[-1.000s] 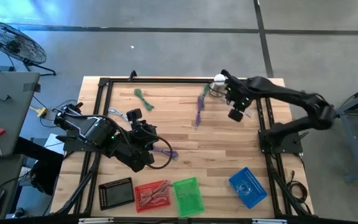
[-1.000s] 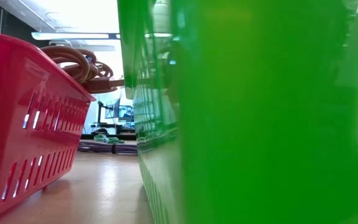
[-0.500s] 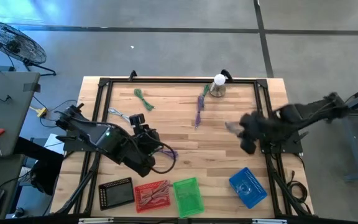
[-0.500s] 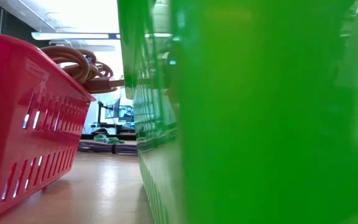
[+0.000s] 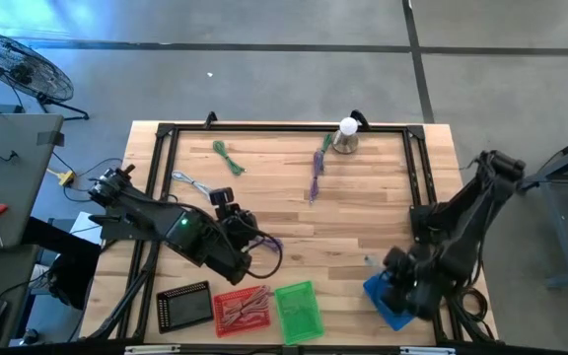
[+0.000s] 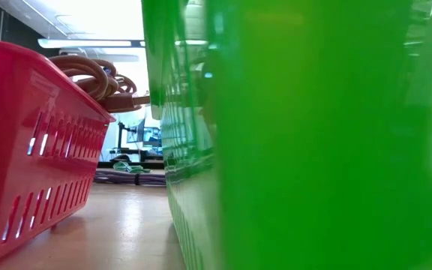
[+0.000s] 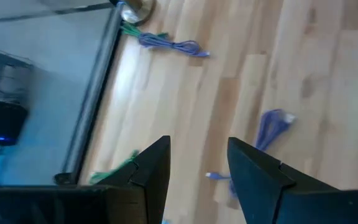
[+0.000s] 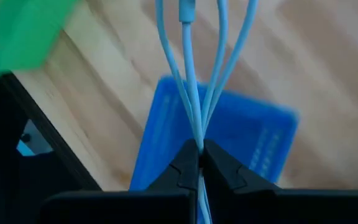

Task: Pick & Place USB Port
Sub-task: Put the blue USB charger into the blue bin

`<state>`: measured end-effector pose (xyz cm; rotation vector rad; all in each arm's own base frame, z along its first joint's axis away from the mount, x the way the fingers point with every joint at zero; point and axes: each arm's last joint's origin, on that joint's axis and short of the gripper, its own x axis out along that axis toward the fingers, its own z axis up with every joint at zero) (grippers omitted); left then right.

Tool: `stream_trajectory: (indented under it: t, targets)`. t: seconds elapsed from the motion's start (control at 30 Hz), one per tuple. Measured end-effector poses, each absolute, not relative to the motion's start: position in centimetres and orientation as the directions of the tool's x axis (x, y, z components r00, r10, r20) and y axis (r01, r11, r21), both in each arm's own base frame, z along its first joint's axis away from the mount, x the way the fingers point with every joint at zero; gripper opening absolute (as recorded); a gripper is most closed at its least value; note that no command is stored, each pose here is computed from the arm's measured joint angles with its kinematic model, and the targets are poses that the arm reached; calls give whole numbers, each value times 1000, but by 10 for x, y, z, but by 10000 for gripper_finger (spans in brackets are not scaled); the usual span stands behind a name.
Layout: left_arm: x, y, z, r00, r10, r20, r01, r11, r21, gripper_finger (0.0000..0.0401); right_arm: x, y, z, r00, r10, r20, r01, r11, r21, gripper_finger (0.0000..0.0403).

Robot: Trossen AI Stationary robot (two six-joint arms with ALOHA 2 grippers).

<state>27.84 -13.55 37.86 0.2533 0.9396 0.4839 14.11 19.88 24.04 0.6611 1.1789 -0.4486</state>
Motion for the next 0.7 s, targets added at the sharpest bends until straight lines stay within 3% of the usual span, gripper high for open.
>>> stream_trajectory:
  t: [0.37, 0.7]
  targets:
    - [283, -140, 379, 522, 434, -734, -282, 900, 332, 154, 148, 235, 199, 169, 21, -985, 732, 666, 140, 9]
    - [285, -142, 379, 533, 378, -757, -262, 924, 277, 154, 149, 235, 196, 177, 2, -984, 722, 680, 131, 107]
